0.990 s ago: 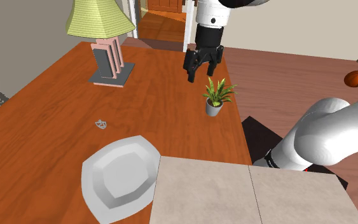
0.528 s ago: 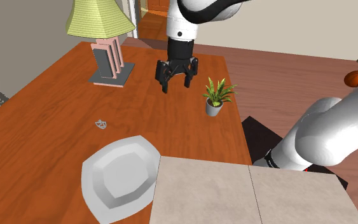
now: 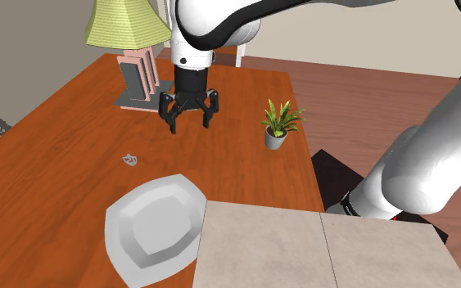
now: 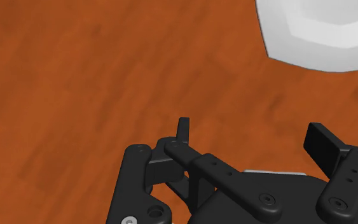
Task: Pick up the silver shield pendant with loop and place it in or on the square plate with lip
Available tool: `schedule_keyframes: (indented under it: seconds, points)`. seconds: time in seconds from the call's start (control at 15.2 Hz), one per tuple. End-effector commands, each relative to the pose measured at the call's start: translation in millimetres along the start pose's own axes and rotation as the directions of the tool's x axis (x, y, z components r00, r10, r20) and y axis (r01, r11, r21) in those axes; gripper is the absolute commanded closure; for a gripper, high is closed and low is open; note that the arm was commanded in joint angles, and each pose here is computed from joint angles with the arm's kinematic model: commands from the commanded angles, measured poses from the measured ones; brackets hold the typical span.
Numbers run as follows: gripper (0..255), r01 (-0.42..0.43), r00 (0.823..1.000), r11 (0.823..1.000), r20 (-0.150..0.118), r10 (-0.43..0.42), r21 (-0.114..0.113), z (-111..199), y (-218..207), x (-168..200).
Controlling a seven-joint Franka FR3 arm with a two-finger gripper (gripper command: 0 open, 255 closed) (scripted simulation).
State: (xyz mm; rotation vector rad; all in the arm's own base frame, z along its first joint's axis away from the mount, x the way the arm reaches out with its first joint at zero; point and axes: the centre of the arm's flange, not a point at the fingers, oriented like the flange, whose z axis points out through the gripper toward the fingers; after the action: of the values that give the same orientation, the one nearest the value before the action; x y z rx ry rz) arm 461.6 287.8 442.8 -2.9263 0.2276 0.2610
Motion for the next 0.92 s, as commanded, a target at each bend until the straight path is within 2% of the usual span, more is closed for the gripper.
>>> schedule_keyframes:
  seconds: [0.0,0.73,0.86]
  points:
    - [0,-0.019,1.000,1.000,0.010,0.019,0.014,11,-19,12]
    - [0,-0.113,0.992,0.990,0.069,0.108,0.081,68,-129,77]
    - [0,-0.115,0.992,0.990,0.070,0.109,0.082,74,-131,78]
